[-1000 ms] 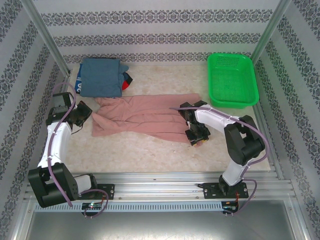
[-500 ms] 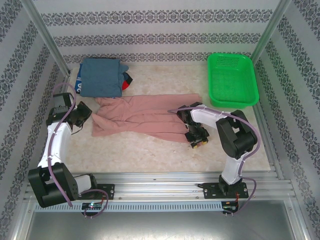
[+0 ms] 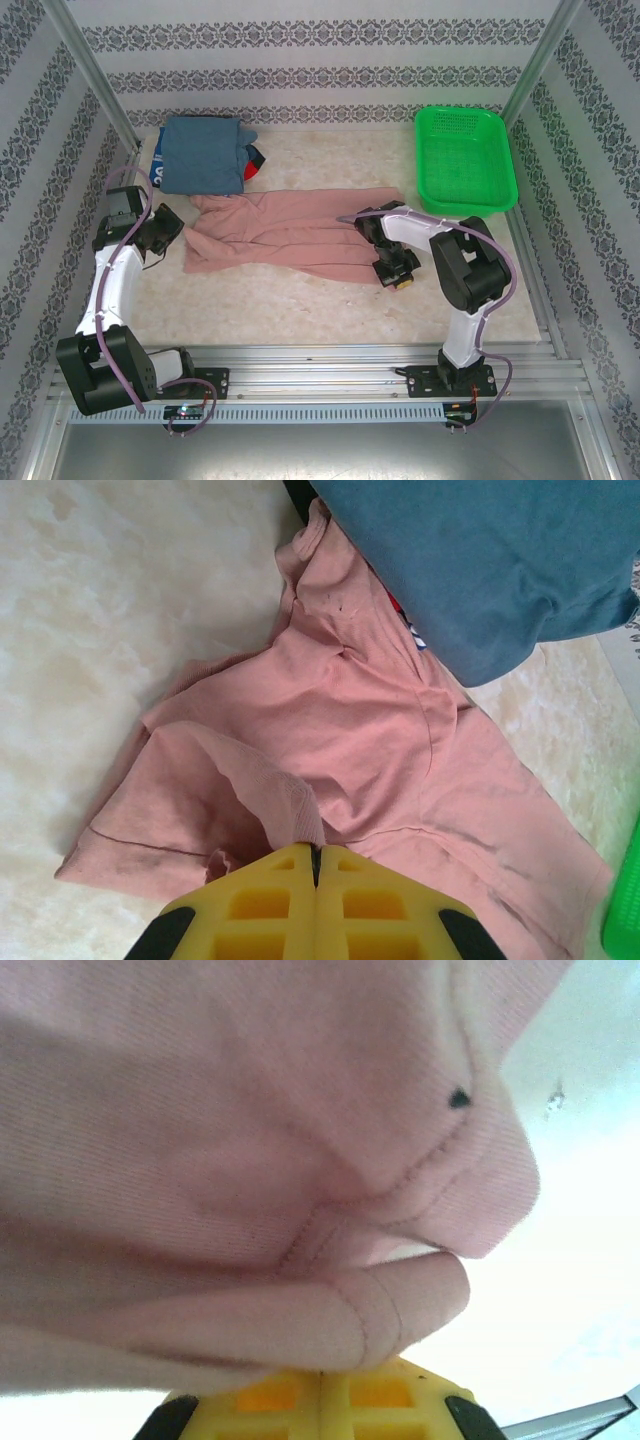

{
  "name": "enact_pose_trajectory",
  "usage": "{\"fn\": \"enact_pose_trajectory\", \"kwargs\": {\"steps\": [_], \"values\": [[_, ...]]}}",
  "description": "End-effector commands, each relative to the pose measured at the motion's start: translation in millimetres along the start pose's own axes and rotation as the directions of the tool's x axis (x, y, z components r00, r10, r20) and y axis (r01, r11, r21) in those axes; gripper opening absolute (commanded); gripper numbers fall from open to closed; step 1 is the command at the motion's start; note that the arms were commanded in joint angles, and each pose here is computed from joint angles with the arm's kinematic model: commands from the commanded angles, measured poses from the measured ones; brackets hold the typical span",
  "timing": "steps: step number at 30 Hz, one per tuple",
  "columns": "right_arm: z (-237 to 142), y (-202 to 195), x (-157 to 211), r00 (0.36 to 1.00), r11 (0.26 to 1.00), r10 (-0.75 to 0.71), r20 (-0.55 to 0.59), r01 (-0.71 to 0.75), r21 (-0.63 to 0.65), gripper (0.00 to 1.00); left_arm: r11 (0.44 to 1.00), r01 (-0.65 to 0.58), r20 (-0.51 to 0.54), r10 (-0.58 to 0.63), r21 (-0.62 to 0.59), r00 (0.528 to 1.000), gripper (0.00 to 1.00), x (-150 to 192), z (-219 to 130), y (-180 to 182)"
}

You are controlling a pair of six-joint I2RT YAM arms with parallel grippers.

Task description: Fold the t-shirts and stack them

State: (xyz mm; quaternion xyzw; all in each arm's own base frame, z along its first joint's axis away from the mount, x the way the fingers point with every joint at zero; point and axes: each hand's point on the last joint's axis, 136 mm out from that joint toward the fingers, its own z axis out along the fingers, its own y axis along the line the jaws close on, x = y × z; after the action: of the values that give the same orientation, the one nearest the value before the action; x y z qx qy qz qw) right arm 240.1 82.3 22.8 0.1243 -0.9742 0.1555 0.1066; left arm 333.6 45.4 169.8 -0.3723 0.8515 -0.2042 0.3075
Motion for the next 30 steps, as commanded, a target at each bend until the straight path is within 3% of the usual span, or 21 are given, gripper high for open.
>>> {"fn": "enact_pose_trajectory", "kwargs": {"steps": [1, 7, 16, 24, 30], "values": [[-13, -15, 5, 1.000, 1.000, 0.006, 0.016, -0.006, 0.025, 0.00, 0.999, -0.048, 0.045, 0.047, 0.014, 0.998, 0.00, -13, -9, -11], [-20, -14, 7, 0.999, 0.999, 0.035, 0.033, -0.034, -0.024, 0.00, 0.999, -0.043, 0.052, 0.041, 0.023, 0.998, 0.00, -15, -10, -12], [-67, -29, 18, 0.987, 0.992, 0.071, 0.145, -0.055, -0.115, 0.00, 0.998, -0.057, 0.077, 0.055, 0.033, 0.996, 0.00, -23, -24, -22], [-122, -48, 34, 0.944, 0.987, 0.041, 0.328, 0.013, -0.160, 0.00, 0.994, -0.099, 0.152, 0.090, 0.052, 0.984, 0.00, -41, -70, -48], [-135, -63, 35, 0.926, 0.992, -0.032, 0.375, 0.076, -0.101, 0.00, 0.996, -0.090, 0.233, 0.086, 0.004, 0.969, 0.00, -54, -100, -48]]}}
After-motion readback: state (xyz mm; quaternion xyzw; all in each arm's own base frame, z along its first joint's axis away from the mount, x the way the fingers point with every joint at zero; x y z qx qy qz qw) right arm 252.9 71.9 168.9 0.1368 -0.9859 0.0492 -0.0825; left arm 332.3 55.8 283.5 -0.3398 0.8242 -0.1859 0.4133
